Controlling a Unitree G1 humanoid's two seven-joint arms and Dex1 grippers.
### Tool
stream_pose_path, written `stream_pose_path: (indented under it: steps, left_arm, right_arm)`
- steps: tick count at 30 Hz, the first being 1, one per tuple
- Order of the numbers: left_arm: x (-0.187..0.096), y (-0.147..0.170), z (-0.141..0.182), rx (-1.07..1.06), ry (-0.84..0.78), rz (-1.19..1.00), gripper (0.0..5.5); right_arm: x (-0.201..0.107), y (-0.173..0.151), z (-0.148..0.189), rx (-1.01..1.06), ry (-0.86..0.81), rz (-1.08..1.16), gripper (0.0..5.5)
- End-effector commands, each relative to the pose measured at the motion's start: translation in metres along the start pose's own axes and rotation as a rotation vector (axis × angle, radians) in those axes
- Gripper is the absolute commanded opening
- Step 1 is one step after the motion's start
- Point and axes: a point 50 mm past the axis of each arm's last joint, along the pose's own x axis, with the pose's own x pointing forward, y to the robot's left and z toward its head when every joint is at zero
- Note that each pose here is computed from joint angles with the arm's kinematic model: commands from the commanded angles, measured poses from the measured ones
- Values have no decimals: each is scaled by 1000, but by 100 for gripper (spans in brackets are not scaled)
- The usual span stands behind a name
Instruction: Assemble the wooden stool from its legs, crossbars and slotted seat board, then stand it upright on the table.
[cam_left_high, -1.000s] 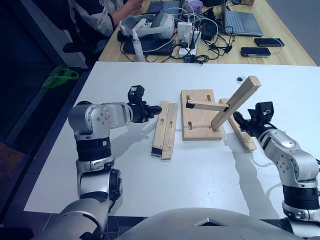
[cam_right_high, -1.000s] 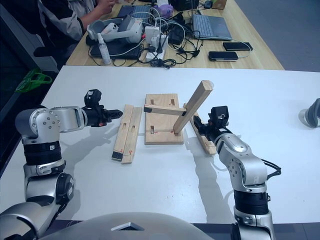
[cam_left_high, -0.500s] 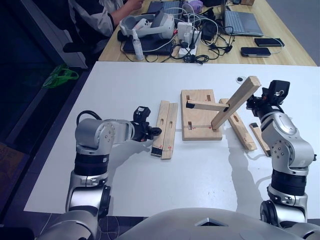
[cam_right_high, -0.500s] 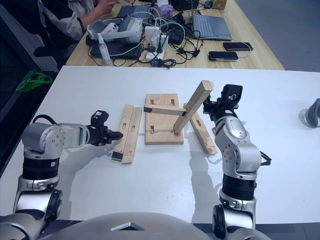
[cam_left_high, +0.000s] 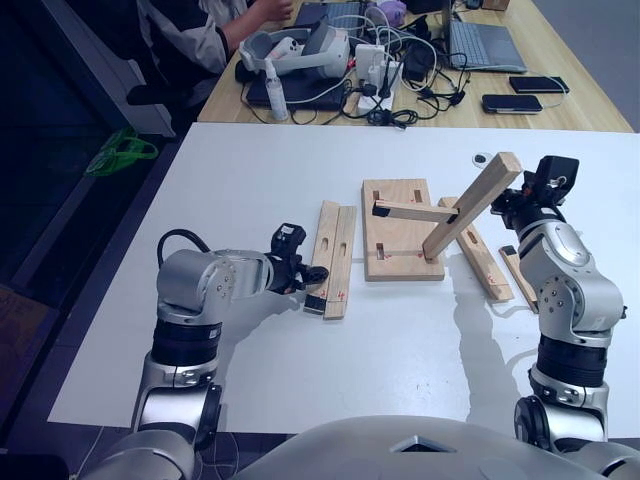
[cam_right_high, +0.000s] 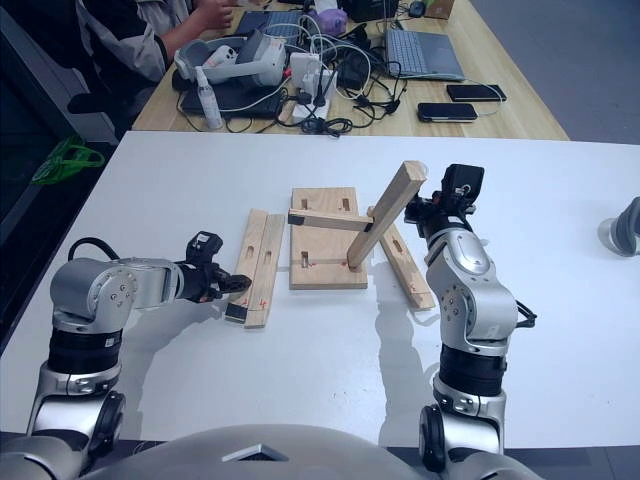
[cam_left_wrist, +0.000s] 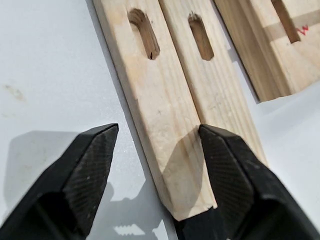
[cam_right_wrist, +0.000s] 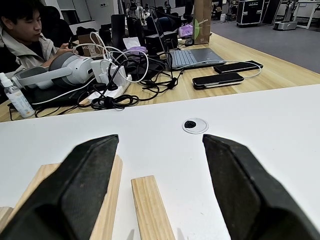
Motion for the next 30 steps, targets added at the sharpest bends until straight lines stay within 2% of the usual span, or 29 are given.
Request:
stream_pose_path:
  steps: [1, 6, 13, 18, 23, 30]
  left_arm:
    - [-1, 6, -13, 55, 60, 20, 300]
    - [-7, 21, -24, 210, 112, 72, 300]
    - [-14, 43, -31, 250, 141, 121, 300]
    - [-24, 49, -9, 160, 34, 112, 300]
    - [-20, 50, -4, 64, -1, 113, 375]
    - [-14, 43, 3, -3, -69, 70, 375]
  right_arm:
    - [3, 2, 6, 4, -18, -6, 318]
    - [3, 3, 5, 2, -16, -9, 318]
    - [2, 4, 4, 0, -19, -15, 318]
    - [1, 2, 3, -1, -18, -21, 318]
    - [3, 3, 5, -5, -19, -15, 318]
    - [2, 3, 6, -17, -18, -2, 318]
